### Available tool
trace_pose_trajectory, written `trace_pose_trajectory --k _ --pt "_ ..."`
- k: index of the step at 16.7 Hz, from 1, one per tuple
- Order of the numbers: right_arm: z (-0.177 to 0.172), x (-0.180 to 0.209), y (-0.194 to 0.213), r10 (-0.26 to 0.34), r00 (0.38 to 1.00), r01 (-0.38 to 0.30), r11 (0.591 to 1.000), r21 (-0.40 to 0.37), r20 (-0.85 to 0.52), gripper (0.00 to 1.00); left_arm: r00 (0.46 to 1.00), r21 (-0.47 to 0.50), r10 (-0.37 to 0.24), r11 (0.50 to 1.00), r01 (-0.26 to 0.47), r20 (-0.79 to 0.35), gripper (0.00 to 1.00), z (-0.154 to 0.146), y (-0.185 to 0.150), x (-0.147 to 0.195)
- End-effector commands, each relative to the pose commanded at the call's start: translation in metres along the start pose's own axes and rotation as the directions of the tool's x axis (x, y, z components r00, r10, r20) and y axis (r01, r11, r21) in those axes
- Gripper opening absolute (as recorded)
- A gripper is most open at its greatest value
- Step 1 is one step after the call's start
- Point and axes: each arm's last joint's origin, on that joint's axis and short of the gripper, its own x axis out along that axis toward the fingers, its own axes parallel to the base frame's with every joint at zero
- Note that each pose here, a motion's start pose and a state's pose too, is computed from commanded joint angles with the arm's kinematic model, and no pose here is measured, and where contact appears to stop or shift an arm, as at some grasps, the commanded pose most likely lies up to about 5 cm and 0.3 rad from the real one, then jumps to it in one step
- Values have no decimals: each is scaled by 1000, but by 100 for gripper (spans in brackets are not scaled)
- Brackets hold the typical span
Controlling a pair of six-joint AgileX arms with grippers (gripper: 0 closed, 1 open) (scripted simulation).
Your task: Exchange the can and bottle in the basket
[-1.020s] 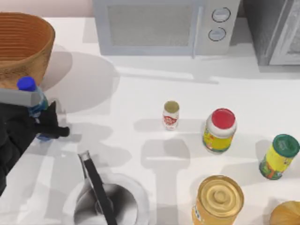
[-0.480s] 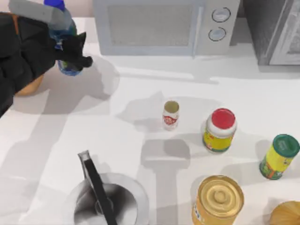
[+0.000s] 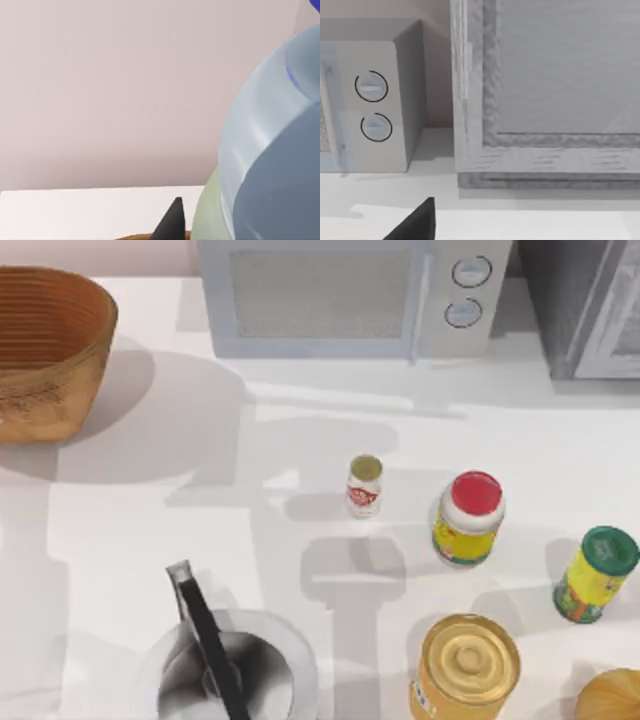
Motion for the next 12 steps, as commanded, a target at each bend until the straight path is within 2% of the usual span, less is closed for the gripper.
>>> trace_pose_trajectory --k 2,7,12 --pt "0 0 0 0 1000 0 1000 0 0 100 1000 -3 18 1000 -18 -1 0 4 6 -2" --pt "0 0 0 0 1000 0 1000 0 0 100 1000 -1 16 1000 -16 -5 0 1 5 0" --pt "0 0 0 0 1000 0 1000 0 0 100 1000 -3 15 1000 -15 -9 0 -14 6 34"
